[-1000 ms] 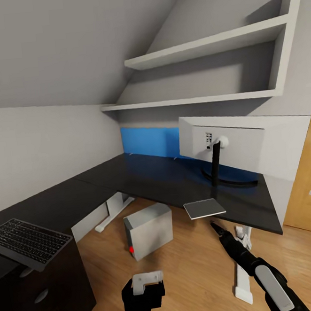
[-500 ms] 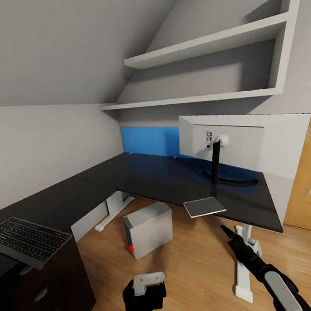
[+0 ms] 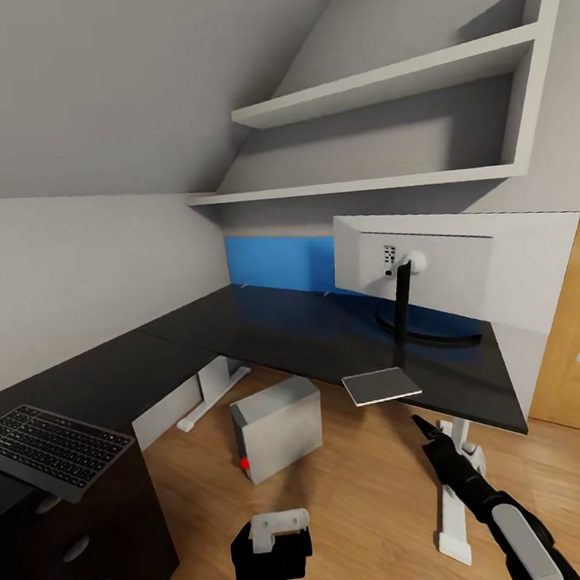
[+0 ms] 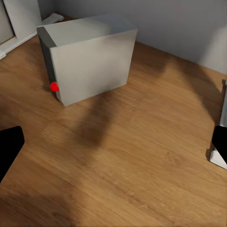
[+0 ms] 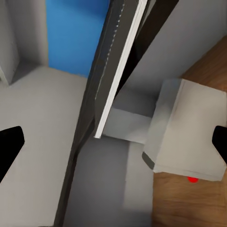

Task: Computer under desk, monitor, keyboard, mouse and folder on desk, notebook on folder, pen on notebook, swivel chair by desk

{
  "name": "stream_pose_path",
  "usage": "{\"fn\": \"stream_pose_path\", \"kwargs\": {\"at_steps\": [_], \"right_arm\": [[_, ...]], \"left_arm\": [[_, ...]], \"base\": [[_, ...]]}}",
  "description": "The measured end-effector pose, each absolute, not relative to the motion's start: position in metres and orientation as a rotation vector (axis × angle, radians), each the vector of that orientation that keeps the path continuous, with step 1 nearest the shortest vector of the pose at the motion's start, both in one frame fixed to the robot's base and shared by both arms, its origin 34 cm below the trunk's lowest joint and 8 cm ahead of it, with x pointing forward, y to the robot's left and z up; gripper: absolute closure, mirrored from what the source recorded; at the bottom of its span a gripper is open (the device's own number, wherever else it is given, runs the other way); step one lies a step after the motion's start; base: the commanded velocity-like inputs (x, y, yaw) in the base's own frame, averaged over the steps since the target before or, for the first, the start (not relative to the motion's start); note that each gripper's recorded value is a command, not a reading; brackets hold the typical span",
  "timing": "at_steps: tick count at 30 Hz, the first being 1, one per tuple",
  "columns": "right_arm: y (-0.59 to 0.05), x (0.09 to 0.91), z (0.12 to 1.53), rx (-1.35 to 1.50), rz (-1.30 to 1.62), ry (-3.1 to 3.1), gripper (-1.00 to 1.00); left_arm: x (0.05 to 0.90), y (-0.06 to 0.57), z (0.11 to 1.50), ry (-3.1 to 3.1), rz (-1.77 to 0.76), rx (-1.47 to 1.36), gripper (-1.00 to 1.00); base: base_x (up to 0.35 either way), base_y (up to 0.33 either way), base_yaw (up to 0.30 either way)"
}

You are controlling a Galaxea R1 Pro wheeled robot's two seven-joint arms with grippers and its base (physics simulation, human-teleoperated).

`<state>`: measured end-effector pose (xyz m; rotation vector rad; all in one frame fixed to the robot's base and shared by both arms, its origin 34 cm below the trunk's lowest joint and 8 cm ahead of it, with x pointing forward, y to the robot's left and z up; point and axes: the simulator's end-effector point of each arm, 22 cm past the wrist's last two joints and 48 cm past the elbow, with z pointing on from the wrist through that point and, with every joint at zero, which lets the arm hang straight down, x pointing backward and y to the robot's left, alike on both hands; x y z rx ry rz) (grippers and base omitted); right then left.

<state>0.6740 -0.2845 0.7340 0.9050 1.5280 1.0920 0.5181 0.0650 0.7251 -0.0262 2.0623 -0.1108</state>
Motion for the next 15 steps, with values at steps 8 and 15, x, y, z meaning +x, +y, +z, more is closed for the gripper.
{"fn": "stream_pose_path", "kwargs": {"at_steps": [8, 15], "right_arm": [[-0.2884, 0.6759, 0.74, 1.014, 1.17, 1.449, -1.0], [-0.2912, 0.6773, 0.7451, 1.093, 1.236, 1.381, -1.0]], "left_arm": [[0.5183, 0.0657, 0.7252, 2.062, -0.109, -0.027, -1.0], [0.5183, 0.0666, 0.7244, 2.063, -0.106, -0.028, -1.0]], "base": [[0.0, 0.0, 0.0], [0.0, 0.0, 0.0]]}}
